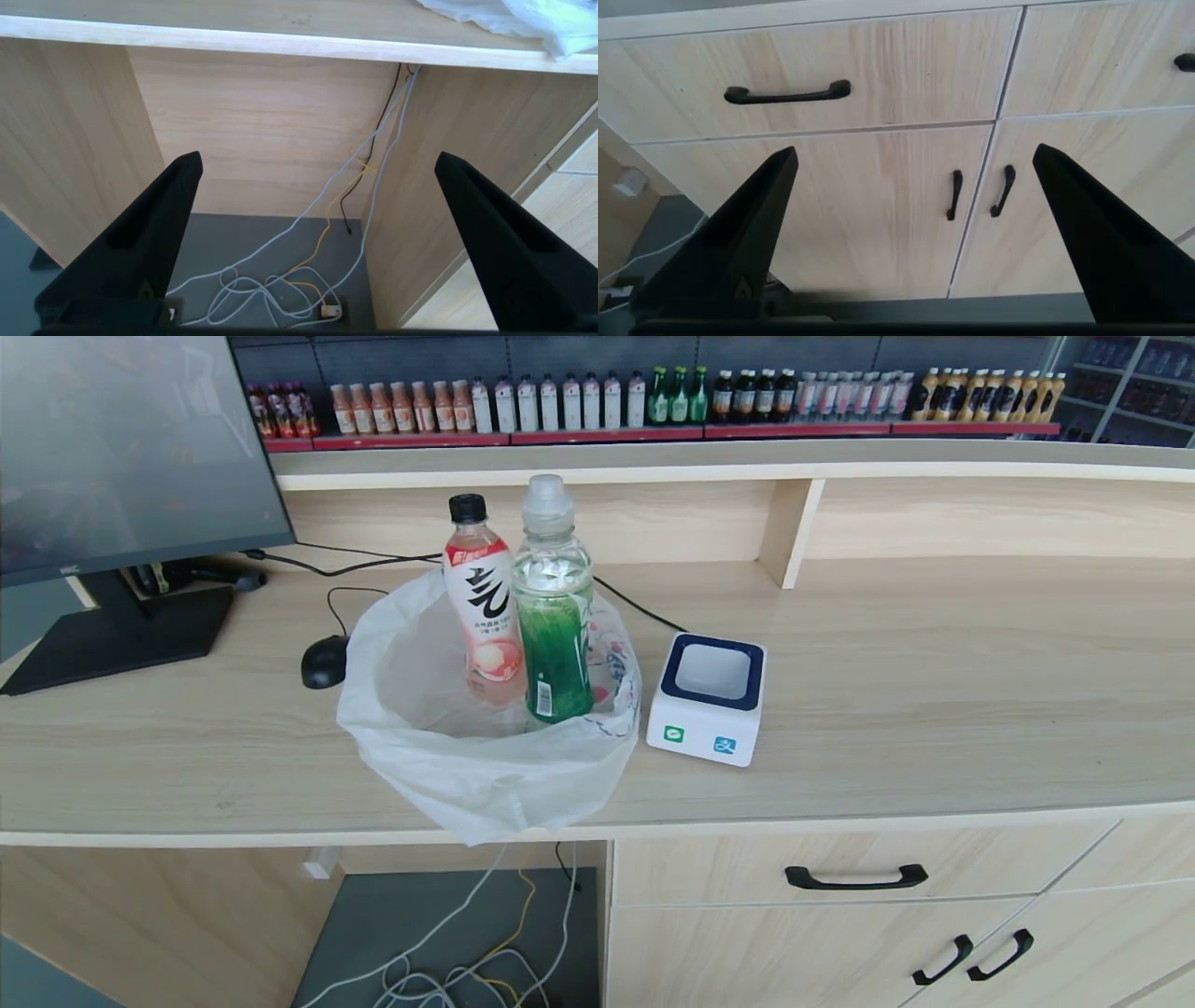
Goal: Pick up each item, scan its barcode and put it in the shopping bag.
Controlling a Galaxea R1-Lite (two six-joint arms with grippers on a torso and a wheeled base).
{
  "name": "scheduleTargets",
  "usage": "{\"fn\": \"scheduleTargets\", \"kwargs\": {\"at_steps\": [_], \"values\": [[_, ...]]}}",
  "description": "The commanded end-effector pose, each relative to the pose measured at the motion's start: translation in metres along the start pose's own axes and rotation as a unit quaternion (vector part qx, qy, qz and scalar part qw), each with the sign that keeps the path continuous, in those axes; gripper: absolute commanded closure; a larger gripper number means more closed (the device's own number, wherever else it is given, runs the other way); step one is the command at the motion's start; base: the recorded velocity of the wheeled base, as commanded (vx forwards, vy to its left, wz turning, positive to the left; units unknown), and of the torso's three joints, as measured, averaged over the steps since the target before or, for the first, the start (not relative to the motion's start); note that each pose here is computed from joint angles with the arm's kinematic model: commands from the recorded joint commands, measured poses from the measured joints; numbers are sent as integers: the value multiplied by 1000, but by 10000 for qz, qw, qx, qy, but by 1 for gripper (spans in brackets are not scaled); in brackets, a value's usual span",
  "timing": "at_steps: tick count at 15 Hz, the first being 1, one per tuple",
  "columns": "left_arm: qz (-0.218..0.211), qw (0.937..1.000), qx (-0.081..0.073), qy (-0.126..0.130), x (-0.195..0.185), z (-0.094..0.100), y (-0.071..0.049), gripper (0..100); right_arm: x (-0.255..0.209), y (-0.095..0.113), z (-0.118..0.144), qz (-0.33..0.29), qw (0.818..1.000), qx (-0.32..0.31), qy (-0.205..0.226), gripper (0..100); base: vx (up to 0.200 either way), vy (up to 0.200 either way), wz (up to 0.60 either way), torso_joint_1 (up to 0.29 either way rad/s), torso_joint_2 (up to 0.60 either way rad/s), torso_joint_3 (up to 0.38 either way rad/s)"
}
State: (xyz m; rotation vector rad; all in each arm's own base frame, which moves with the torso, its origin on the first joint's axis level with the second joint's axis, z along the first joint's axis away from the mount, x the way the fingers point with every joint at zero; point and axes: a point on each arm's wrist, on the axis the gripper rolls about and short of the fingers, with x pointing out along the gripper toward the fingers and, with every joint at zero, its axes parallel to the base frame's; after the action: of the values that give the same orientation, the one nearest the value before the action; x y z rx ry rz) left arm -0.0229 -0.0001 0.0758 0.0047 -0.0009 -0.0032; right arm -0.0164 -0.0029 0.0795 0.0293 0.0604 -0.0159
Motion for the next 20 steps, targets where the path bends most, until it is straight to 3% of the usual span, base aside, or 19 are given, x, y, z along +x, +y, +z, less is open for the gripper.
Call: {"fn": "scheduleTargets", "kwargs": {"at_steps": [1, 8, 16, 20], "values": [[1, 10000, 7, -3, 0, 0, 0, 0, 1, 0, -1, 49, 9999, -76, 88, 0, 0, 0, 0, 0, 0, 0], [1, 10000, -8, -3, 0, 0, 0, 0, 1, 0, -1, 48, 9999, -31, 96, 0, 0, 0, 0, 0, 0, 0], [1, 10000, -23, 4, 0, 0, 0, 0, 1, 0, -1, 48, 9999, -31, 96, 0, 0, -200, 0, 4, 5, 4], [1, 10000, -23, -3, 0, 0, 0, 0, 1, 0, -1, 48, 9999, -31, 96, 0, 0, 0, 0, 0, 0, 0]]}}
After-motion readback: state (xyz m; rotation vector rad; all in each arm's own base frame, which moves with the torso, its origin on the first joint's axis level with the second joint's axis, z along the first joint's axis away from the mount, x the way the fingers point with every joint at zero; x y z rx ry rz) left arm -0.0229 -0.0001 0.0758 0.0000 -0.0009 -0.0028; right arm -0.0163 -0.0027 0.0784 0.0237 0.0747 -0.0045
